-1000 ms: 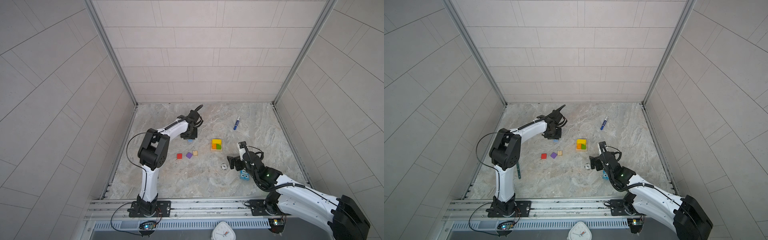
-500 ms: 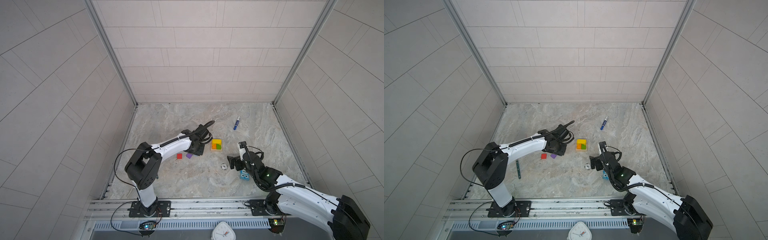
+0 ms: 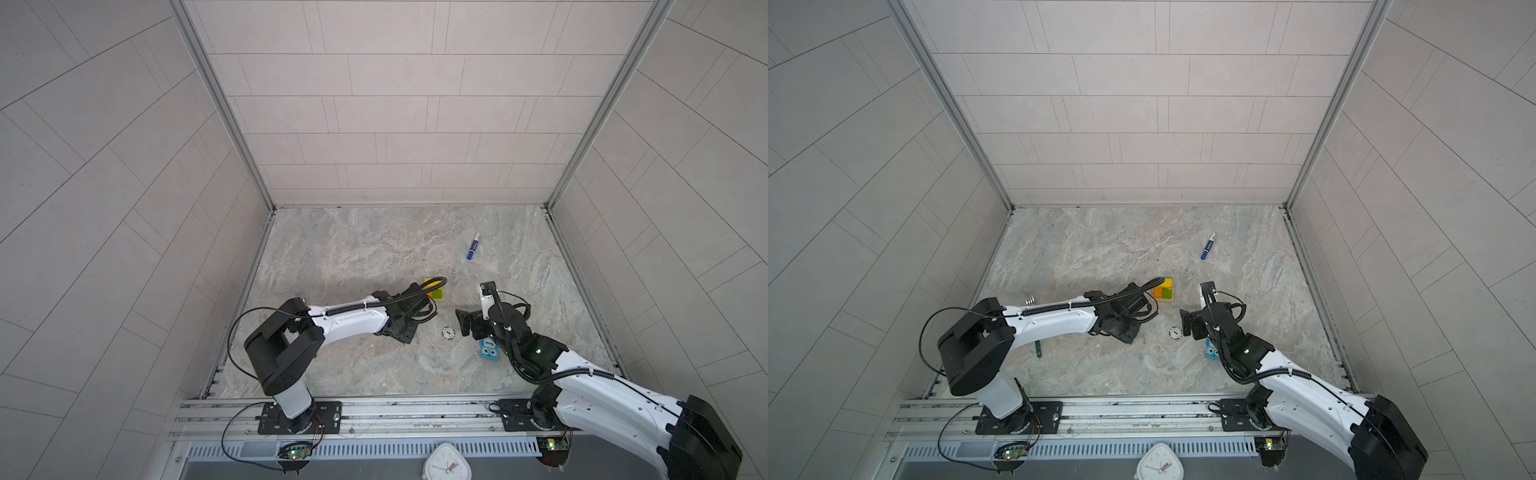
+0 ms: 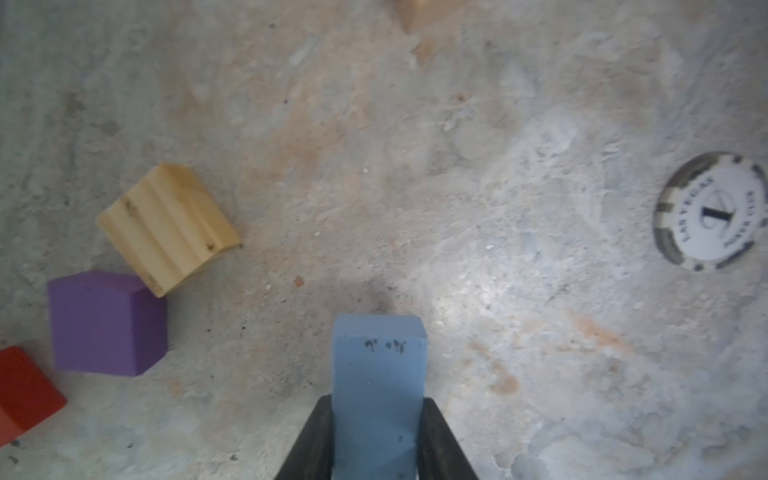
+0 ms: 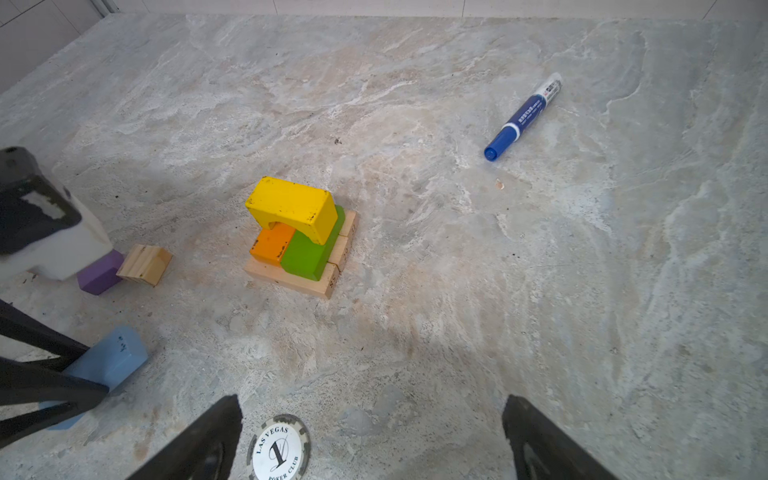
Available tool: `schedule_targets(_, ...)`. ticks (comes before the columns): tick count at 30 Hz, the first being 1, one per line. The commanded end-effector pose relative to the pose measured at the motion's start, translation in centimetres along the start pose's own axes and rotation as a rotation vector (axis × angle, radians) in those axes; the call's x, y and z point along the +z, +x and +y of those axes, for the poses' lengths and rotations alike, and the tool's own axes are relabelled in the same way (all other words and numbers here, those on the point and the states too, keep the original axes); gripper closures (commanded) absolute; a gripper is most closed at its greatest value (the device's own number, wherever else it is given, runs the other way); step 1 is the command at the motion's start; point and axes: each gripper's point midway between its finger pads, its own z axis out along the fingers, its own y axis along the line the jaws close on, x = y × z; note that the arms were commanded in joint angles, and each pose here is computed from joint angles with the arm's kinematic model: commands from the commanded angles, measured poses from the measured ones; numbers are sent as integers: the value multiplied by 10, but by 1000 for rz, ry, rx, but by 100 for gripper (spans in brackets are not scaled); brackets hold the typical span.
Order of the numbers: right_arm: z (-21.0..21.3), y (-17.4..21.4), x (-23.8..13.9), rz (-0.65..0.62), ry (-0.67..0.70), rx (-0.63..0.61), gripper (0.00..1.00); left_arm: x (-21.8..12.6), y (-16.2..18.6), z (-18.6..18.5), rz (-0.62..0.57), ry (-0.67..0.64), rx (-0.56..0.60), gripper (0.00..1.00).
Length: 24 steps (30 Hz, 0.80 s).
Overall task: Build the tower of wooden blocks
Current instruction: 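Lift the light blue block with the left gripper and carry it toward the robot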
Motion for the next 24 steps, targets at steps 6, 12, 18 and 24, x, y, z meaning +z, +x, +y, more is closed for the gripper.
schedule_targets(6,-7,2,0,6,31,12,1,13,4,-6,-11,-4,32,63)
schedule_targets(12,-7,3,2,16,31,12,1,14,9,-1,-4,-21,34,53)
schedule_targets(18,-7,4,4,23,34,12,0,7,16,5,2,-36,25,47)
schedule_targets(24,-7,3,5,26,33,14,1,4,28,9,17,-33,6,45)
